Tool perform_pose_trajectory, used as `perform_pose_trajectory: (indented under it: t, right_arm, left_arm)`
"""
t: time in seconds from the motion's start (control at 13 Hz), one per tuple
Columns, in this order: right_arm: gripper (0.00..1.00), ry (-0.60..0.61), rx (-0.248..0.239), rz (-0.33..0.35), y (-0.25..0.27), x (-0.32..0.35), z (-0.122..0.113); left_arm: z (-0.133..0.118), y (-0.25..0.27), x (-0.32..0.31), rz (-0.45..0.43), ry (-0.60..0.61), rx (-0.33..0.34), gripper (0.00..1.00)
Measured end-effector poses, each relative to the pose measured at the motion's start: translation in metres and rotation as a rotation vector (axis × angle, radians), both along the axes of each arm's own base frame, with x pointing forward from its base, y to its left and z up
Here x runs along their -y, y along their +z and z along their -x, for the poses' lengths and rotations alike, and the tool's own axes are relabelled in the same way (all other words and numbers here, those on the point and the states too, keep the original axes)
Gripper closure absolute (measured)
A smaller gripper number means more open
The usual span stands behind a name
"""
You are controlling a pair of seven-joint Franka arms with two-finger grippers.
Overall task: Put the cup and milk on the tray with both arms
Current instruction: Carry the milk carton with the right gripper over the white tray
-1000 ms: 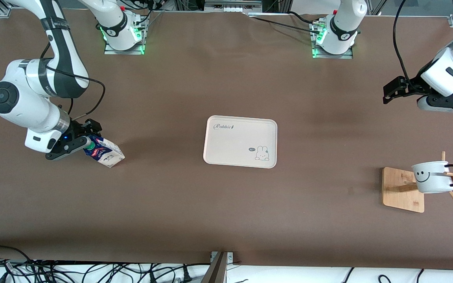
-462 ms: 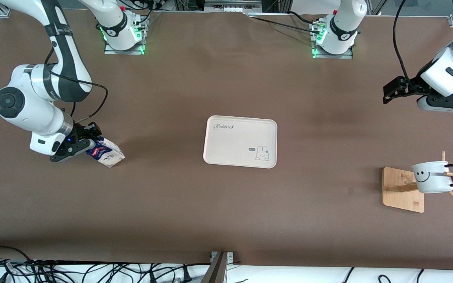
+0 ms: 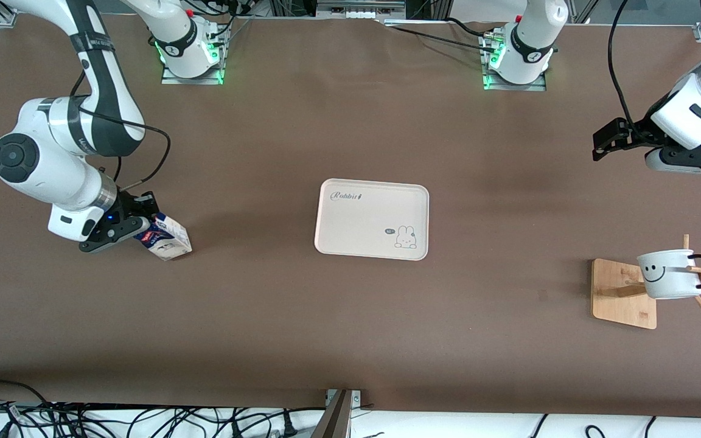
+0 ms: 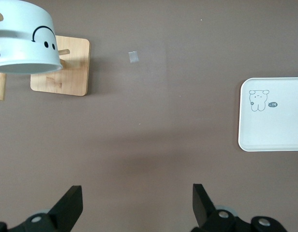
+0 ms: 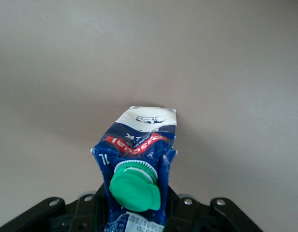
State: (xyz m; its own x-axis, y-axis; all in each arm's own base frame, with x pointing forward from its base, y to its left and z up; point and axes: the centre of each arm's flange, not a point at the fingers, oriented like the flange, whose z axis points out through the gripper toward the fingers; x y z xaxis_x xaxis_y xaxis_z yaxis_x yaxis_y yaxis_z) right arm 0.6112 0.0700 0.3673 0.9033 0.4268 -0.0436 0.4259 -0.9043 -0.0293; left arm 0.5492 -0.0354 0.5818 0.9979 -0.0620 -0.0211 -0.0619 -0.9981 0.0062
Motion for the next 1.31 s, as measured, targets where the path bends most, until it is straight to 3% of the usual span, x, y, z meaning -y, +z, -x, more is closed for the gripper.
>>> perform_pose_trajectory:
  t: [0.23,0.38,0.77,1.0,1.15,1.31]
  right_arm:
    - [0.62,-0.100,-0.032,-0.017,0.042,-0.066,0.001]
    - [0.62,-0.187,-0.043,-0.062,0.058,-0.127,0.011]
    - [0.62,-0.367,-0.077,-0.073,0.053,-0.314,0.068]
    - [0.62,-0.416,-0.072,-0.073,0.033,-0.396,0.105]
    - [0.62,-0.425,-0.062,-0.079,0.015,-0.414,0.108]
    - [0.62,-0.443,-0.060,-0.070,0.002,-0.408,0.096]
  left_arm:
    - [0.000,0.000,0.000,0.000,0.000,0.000,0.00]
    - [0.000,0.000,0.000,0.000,0.000,0.000,0.00]
    - [0.000,0.000,0.000,0.000,-0.001,0.000,0.00]
    - [0.000,0.000,0.000,0.000,-0.001,0.000,0.00]
    - [0.000,0.000,0.000,0.000,-0.001,0.000,0.00]
    - [0.000,0.000,0.000,0.000,-0.001,0.000,0.00]
